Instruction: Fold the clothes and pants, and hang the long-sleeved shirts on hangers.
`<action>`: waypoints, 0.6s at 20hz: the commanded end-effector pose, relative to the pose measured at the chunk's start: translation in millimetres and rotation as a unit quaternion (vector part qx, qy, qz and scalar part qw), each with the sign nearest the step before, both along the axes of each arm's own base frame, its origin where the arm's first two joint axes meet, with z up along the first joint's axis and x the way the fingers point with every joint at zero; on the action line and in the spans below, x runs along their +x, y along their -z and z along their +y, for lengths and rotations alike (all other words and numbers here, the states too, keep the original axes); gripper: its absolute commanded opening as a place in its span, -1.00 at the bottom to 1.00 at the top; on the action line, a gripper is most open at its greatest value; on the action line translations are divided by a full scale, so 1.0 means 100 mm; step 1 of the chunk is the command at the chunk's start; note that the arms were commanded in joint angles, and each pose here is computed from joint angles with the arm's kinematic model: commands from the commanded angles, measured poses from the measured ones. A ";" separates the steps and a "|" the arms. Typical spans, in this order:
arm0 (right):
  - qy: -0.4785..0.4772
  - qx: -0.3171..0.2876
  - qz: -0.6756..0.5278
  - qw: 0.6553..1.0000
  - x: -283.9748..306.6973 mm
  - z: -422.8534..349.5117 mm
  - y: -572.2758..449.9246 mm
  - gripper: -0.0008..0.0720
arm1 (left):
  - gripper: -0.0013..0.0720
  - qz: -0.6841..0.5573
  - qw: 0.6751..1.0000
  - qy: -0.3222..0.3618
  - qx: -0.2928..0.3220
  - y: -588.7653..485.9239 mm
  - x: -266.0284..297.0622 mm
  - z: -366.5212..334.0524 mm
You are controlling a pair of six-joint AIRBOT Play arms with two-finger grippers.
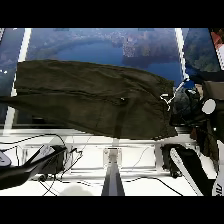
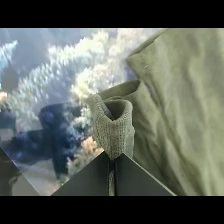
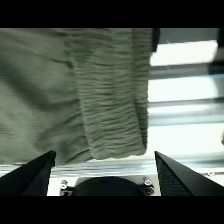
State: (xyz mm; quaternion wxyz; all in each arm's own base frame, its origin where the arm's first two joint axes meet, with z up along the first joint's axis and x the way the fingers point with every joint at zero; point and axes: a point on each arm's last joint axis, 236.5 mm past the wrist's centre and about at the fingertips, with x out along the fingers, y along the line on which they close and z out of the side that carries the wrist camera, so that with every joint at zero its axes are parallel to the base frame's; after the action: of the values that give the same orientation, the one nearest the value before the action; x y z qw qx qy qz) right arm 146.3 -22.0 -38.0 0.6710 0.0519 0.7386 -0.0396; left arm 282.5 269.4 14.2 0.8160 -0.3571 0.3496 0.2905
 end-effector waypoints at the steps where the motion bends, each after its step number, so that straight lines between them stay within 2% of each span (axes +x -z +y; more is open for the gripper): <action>1: 0.030 -0.009 0.075 0.997 -0.18 -0.04 0.15 0.91 | -0.91 0.019 1.000 0.008 -0.020 0.22 0.00 -0.01; 2: 0.040 -0.005 0.097 0.994 -0.21 -0.03 0.20 0.86 | -0.91 0.022 0.999 0.009 -0.025 0.25 0.00 -0.01; 4: 0.050 0.010 0.140 0.989 -0.27 0.04 0.29 0.51 | -0.91 0.022 0.999 0.009 -0.024 0.27 0.00 -0.01; 8: 0.047 0.015 0.229 0.972 -0.48 0.05 0.43 0.55 | -0.91 0.021 1.000 0.007 -0.021 0.26 0.00 0.01; 12: 0.094 0.004 0.213 0.973 -0.40 0.06 0.66 0.54 | -0.91 0.021 1.000 0.007 -0.021 0.26 0.00 0.01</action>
State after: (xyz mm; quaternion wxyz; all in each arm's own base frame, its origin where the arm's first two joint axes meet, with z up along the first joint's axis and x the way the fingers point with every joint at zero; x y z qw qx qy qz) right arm 103.9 -16.1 -88.7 0.4934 0.0959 0.8607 -0.0811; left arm 282.5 269.9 -11.4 0.8027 -0.3661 0.3753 0.2841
